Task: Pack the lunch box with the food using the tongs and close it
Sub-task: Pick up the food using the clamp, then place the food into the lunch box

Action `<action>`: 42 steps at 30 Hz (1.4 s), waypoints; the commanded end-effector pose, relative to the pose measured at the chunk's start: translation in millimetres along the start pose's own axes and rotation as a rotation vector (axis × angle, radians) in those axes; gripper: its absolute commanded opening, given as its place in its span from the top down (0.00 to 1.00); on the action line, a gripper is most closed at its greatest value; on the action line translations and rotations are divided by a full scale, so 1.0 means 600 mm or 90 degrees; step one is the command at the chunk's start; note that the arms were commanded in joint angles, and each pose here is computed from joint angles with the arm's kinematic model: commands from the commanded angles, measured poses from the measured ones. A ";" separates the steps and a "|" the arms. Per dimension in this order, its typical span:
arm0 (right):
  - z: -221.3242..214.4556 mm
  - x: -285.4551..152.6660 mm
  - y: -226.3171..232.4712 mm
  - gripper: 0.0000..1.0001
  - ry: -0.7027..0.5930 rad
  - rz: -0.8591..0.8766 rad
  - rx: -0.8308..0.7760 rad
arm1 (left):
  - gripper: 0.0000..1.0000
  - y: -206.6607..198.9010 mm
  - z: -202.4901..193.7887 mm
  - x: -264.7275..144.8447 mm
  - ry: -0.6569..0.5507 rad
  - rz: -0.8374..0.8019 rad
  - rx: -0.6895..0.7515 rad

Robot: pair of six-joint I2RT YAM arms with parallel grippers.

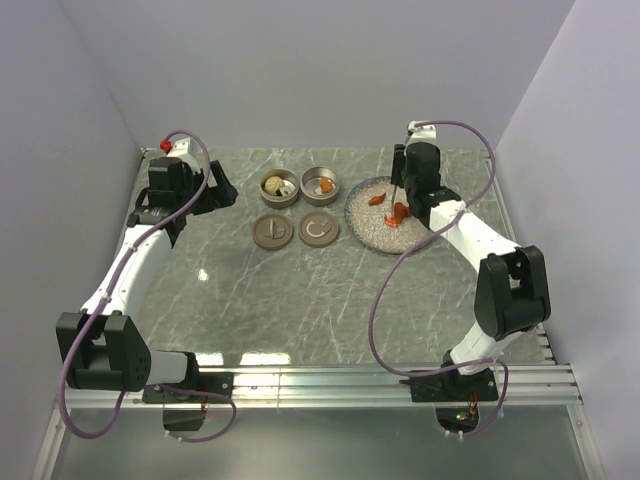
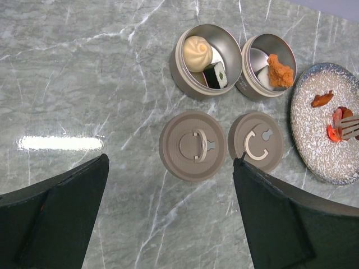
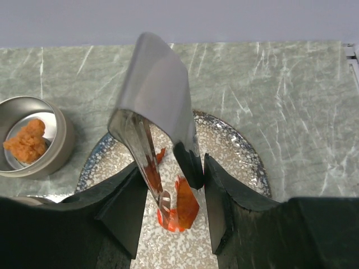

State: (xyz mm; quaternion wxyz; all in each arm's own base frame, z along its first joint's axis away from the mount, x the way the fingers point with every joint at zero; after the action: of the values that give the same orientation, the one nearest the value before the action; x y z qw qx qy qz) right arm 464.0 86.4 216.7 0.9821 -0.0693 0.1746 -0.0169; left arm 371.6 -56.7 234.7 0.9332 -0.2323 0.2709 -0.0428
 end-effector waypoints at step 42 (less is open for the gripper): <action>0.283 -0.068 0.195 0.80 -0.217 0.231 0.026 | 0.01 -0.018 0.029 -0.007 -0.035 -0.028 0.010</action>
State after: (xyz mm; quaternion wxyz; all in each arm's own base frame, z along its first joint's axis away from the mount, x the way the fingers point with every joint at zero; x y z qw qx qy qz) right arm 484.3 193.9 350.3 0.9897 -0.0506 0.0453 0.1263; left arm 371.7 -58.1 234.0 0.9321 -0.2334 0.2728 -0.0474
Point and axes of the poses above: each gripper's point midway between its finger pads, its own x axis out along the fingers, its own y axis along the line the jaws close on, z = x × y, the point moved 3 cm from there along -x, back along the fingers, and after that the axes turned 7 degrees about -x, right-handed, at the moved point
